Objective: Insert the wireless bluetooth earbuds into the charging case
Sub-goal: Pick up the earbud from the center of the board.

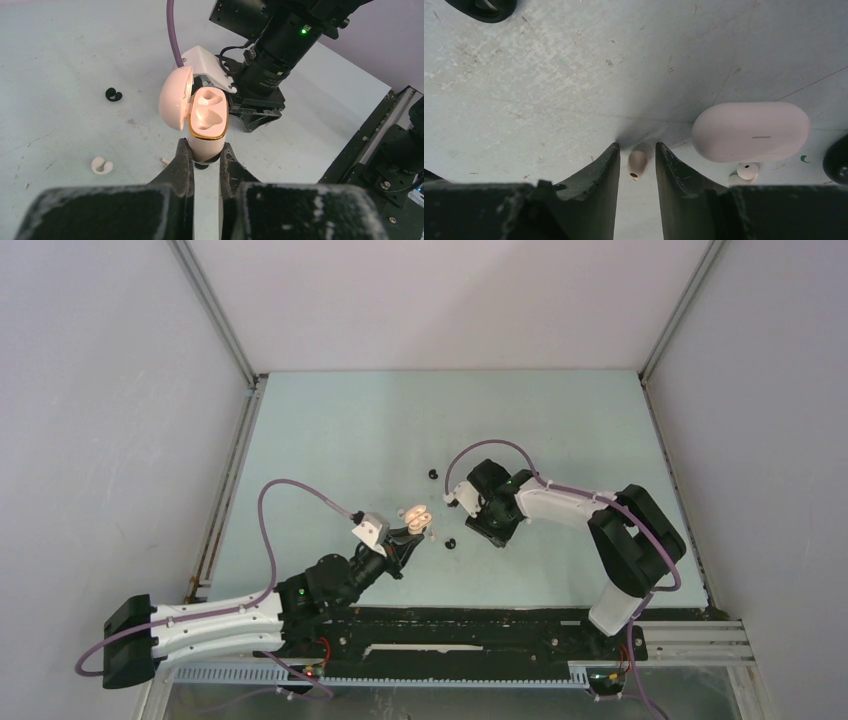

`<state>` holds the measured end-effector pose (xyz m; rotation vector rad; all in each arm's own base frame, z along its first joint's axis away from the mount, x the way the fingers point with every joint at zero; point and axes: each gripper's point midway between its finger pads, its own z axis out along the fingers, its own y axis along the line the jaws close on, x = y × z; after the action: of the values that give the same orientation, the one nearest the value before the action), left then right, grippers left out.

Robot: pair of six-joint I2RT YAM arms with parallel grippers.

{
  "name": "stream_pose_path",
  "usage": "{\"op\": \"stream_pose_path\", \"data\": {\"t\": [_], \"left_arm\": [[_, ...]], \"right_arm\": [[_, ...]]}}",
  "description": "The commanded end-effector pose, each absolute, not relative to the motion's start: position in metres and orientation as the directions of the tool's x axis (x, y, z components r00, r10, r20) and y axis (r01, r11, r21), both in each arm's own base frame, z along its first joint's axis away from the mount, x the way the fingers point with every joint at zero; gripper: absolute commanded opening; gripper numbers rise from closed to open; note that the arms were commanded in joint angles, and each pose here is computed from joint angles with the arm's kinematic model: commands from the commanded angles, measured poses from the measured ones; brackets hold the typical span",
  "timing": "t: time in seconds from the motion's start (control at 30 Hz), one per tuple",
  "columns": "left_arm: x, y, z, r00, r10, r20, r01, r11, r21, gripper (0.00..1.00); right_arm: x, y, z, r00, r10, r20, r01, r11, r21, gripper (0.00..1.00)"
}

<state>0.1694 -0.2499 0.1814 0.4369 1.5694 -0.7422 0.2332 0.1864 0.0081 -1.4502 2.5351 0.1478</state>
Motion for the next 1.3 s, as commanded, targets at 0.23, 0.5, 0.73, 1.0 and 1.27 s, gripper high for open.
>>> {"op": "stream_pose_path", "data": {"t": [0.23, 0.5, 0.73, 1.0, 1.27], "left_arm": [[0.170, -0.250, 0.189, -0.138, -0.180, -0.974, 0.658, 0.719, -0.226, 0.00], [0.170, -0.250, 0.187, -0.139, -0.176, -0.975, 0.658, 0.719, -0.224, 0.00], [0.171, -0.253, 0.185, -0.136, -0.166, -0.977, 0.664, 0.717, -0.214, 0.00], [0.168, -0.263, 0.199, -0.102, -0.198, -0.975, 0.703, 0.679, -0.211, 0.00], [0.162, -0.289, 0.211, -0.056, -0.204, -0.977, 0.774, 0.609, -0.171, 0.00]], "right_arm": [[0.234, 0.180, 0.006, -0.535, -0.820, -0.202, -0.837, 0.547, -0.006, 0.33], [0.233, 0.180, 0.005, -0.542, -0.816, -0.200, -0.834, 0.552, 0.011, 0.23], [0.243, 0.186, 0.045, -0.527, -0.784, -0.328, -0.831, 0.556, 0.005, 0.04], [0.244, 0.187, 0.186, -0.350, -0.578, -0.737, -0.851, 0.525, -0.007, 0.00], [0.213, 0.206, 0.302, -0.061, -0.363, -0.930, -0.921, 0.379, -0.087, 0.00]]}}
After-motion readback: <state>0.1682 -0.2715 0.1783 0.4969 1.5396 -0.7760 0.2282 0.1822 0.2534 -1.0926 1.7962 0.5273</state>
